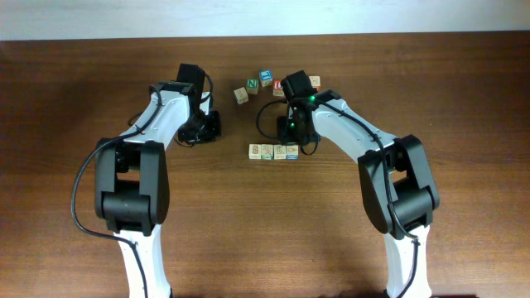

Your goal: Rotate 4 blocks

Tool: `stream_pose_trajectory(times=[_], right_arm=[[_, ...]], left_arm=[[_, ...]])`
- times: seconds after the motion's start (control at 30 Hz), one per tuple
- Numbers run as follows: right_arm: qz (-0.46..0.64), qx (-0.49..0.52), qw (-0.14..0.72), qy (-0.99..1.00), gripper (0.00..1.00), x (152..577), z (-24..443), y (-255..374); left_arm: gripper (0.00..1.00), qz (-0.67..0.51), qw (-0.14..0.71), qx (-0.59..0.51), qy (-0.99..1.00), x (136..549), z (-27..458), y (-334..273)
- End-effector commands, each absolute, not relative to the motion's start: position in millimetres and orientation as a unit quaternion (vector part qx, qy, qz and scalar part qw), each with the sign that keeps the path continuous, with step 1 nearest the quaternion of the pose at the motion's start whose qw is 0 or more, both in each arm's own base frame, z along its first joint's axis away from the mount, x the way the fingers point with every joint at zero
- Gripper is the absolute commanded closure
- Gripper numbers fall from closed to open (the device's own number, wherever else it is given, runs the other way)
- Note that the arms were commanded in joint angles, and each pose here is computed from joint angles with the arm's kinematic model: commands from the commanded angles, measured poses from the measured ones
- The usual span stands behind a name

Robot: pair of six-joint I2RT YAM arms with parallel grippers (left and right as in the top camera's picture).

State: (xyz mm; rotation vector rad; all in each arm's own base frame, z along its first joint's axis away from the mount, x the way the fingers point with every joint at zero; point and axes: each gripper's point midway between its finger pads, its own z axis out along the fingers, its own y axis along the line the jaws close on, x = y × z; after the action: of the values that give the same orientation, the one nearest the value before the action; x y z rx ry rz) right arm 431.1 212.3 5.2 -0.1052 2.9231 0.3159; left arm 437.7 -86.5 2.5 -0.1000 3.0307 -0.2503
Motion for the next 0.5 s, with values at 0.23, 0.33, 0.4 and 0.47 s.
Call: stream_pose_trajectory(times=[0.23,0.33,0.4,0.47], right_arm=[[0.106,0.038,0.015,0.994,0.86,418.7,31.0,162.2],[0.131,0.029,-0.012,0.991,0.93,399.9,13.1,175.5],[0.130,0.021,-0.013,0.991,0.93,396.8,12.7,181.8],[0.130,0.013,-0.014,0.991,0.93,393.8,12.8,188.8]], left_arm=[[0.82,-0.080,0.047,-0.004,0.996,432.1,0.5,-115.0],[0.82,-0.081,0.046,0.007,0.996,429.6,0.5,-124.6],[0.82,-0.081,0.043,0.012,0.996,427.2,0.4,-128.9],[0.82,-0.082,0.042,0.016,0.996,424.0,0.4,-139.1]])
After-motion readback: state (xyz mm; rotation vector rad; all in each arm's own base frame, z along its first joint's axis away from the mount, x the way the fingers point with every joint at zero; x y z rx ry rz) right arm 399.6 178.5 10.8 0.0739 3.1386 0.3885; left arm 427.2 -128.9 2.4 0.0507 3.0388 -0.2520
